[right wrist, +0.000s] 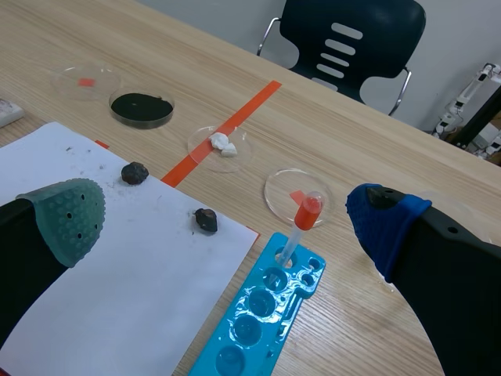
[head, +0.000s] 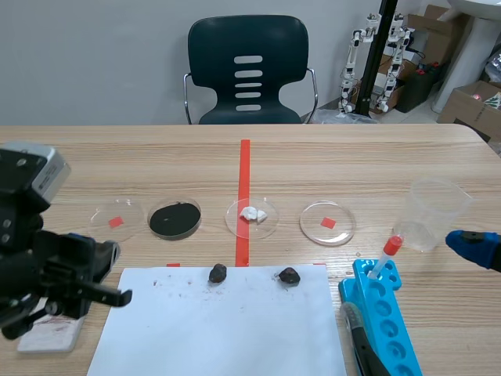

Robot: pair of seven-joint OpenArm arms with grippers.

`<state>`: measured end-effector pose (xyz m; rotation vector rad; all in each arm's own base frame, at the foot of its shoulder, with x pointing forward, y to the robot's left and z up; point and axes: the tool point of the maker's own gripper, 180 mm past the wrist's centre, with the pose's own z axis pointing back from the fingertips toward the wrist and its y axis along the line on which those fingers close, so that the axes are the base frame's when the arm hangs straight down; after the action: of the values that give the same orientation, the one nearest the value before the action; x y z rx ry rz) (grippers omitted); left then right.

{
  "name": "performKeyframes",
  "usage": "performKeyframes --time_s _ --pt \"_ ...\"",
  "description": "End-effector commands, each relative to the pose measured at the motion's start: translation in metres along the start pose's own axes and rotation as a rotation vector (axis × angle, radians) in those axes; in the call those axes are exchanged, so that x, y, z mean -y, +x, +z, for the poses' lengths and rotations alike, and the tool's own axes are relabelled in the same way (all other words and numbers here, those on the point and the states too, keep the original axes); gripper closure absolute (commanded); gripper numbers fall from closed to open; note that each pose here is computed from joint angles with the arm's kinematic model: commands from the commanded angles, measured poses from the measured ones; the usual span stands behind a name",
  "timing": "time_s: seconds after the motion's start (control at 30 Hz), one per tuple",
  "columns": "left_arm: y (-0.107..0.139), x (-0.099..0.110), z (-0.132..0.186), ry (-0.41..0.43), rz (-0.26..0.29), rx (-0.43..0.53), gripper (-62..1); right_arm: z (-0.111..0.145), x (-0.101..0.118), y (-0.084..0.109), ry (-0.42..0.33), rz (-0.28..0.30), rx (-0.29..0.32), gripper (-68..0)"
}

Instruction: Lower the mineral onto the iron filings and hold still

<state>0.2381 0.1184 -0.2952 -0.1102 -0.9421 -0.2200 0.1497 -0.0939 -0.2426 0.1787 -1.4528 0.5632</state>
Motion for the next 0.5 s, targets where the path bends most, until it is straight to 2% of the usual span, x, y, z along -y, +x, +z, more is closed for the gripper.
performKeyframes --time_s 0.0,0.17,0.37,0.47 --pt "0.021 0.003 -0.004 -0.015 0.013 0.036 -11.6 -0.004 0.005 0.011 -0.011 0.011 0.043 -65.5" --pt "0.044 -0.001 -0.029 -0.027 0.062 0.002 -11.6 -0.004 0.005 0.011 -0.011 0.011 0.043 -65.5" --pt "0.050 -0.017 -0.069 0.002 0.150 -0.060 -11.6 -0.004 0.005 0.011 -0.011 0.011 0.043 -65.5" --pt "0.048 -0.022 -0.088 0.011 0.174 -0.099 -11.6 -0.004 0.005 0.011 -0.011 0.011 0.043 -65.5"
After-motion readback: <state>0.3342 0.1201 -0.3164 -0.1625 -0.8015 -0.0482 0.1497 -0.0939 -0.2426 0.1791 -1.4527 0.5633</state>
